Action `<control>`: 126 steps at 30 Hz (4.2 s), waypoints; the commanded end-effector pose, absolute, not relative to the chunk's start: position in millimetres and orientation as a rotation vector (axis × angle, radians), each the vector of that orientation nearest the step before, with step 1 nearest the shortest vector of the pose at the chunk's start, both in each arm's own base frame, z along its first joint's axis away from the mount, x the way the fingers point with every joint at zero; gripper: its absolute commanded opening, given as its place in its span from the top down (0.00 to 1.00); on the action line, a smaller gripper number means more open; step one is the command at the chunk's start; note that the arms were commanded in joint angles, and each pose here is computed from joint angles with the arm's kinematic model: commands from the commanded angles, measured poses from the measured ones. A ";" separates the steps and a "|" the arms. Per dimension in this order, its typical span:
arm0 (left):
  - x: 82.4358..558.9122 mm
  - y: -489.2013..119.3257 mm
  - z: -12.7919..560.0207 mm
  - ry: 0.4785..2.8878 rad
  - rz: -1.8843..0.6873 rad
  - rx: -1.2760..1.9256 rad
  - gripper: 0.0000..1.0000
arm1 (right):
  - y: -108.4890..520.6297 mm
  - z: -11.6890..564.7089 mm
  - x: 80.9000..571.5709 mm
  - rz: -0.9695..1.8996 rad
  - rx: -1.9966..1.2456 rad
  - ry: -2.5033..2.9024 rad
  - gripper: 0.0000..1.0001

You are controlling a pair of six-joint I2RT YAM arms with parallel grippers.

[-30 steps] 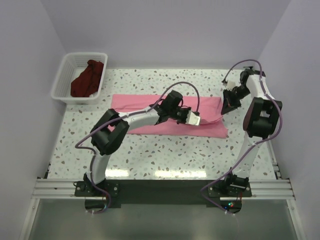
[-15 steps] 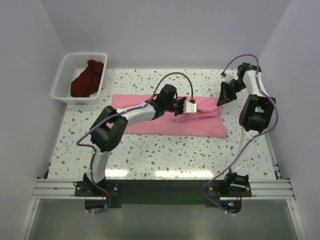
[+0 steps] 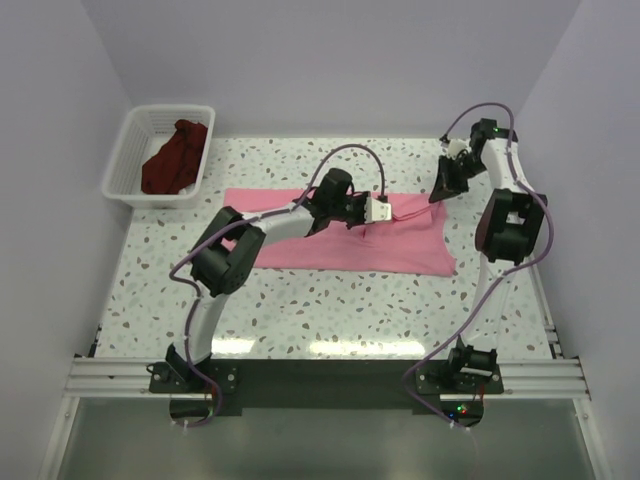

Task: Fold and stack the t-shirts
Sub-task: Fold the tshirt

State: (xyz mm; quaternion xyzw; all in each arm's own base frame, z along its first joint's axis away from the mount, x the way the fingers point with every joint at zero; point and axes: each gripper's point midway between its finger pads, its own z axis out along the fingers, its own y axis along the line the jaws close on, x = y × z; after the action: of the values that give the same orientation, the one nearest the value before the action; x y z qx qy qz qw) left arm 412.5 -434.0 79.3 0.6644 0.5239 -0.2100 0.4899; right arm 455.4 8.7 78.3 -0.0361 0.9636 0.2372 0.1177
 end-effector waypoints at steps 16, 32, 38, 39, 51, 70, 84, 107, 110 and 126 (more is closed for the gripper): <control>445.4 -430.1 86.0 1.321 -0.378 1.571 0.87 | 25.1 76.0 490.5 0.472 -0.183 2.760 1.00; 419.6 -397.2 58.7 1.371 -0.353 1.745 0.73 | 16.2 53.0 465.7 0.351 -0.299 2.864 1.00; 415.5 -391.9 81.4 1.373 -0.349 1.731 0.70 | 10.6 47.9 453.3 0.320 -0.345 2.908 0.92; 415.4 -389.7 89.6 1.379 -0.349 1.715 0.70 | 7.2 45.5 450.7 0.289 -0.354 2.921 0.92; 432.6 -388.2 124.7 1.680 -0.584 1.479 0.60 | 7.9 95.0 456.2 0.265 -0.402 2.786 0.49; 417.6 -422.3 102.1 1.983 -1.003 1.155 0.66 | 33.7 97.0 425.8 0.436 -0.426 2.816 0.73; 454.0 -314.3 108.3 2.110 -0.915 0.991 0.60 | 51.8 77.3 329.3 0.422 -0.633 2.965 0.62; 369.2 -136.8 61.9 2.191 -0.239 1.432 0.64 | 47.4 24.3 547.4 -0.221 -0.708 2.695 0.58; 372.1 -145.5 53.9 2.162 -0.133 1.496 0.65 | 49.2 59.6 572.0 -0.272 -0.632 2.571 0.48; 252.0 -203.8 -15.5 2.193 -0.164 2.016 0.72 | 31.5 175.6 536.4 -0.195 -0.513 2.433 0.23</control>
State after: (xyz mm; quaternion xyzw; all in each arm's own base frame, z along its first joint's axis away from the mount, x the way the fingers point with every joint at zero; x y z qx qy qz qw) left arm 324.2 -183.7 13.8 0.6385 0.7511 0.0073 0.1678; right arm 549.5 39.4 147.7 -0.2126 0.9228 -0.0923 0.3077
